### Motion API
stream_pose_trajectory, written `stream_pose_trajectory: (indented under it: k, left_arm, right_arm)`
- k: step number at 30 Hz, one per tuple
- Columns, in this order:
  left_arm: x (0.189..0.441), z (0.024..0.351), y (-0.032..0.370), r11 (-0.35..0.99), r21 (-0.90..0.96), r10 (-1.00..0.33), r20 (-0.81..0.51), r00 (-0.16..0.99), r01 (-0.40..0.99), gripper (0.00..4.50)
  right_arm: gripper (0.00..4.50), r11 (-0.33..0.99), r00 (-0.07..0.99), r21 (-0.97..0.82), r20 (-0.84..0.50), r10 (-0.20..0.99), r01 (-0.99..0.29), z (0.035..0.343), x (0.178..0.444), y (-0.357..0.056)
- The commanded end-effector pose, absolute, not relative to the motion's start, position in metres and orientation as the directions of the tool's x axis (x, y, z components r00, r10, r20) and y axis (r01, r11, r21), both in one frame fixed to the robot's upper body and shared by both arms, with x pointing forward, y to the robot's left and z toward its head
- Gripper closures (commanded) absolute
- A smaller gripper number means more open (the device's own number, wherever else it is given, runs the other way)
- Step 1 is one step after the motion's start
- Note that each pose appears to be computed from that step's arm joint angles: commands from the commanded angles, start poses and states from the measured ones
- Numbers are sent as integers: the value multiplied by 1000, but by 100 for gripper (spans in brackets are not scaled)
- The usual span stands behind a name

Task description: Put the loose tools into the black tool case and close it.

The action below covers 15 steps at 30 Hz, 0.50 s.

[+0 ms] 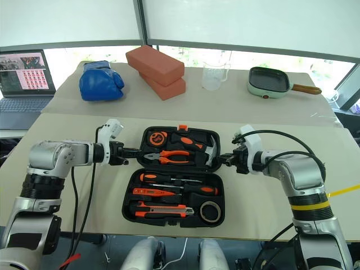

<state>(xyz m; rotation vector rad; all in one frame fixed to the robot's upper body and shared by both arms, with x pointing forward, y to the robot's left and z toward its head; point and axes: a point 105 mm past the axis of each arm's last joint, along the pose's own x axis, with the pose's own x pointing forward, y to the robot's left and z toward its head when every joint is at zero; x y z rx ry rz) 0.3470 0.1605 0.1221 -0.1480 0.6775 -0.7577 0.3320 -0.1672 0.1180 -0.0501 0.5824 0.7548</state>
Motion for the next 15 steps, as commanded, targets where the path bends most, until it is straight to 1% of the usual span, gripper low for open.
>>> stream_pose_trajectory:
  k: [1,3,6,8,11,14,15]
  left_arm:
    - [348,150,144,658,-320,-751,-339,566,682,447]
    - [347,169,138,638,-263,-770,-251,587,724,447]
    - [342,181,130,624,-192,-781,-193,594,758,447]
    - [337,188,127,618,-89,-784,-133,606,781,447]
    - [339,171,136,708,34,-699,-105,707,705,447]
    - [325,147,138,690,153,-695,-132,707,707,447]
    - [324,141,141,709,179,-671,-126,731,682,447]
  right_arm:
    - [450,699,612,94,-410,676,-709,145,333,-155]
    - [450,711,660,42,-336,672,-702,162,337,-154]
    - [450,729,703,9,-259,663,-684,177,339,-154]
    - [450,732,721,-52,-234,652,-679,182,335,-154]
    - [450,700,725,-196,-248,642,-687,175,325,-154]
    - [450,660,721,-293,-250,646,-692,167,313,-153]
    - [450,646,729,-341,-253,636,-683,162,309,-155]
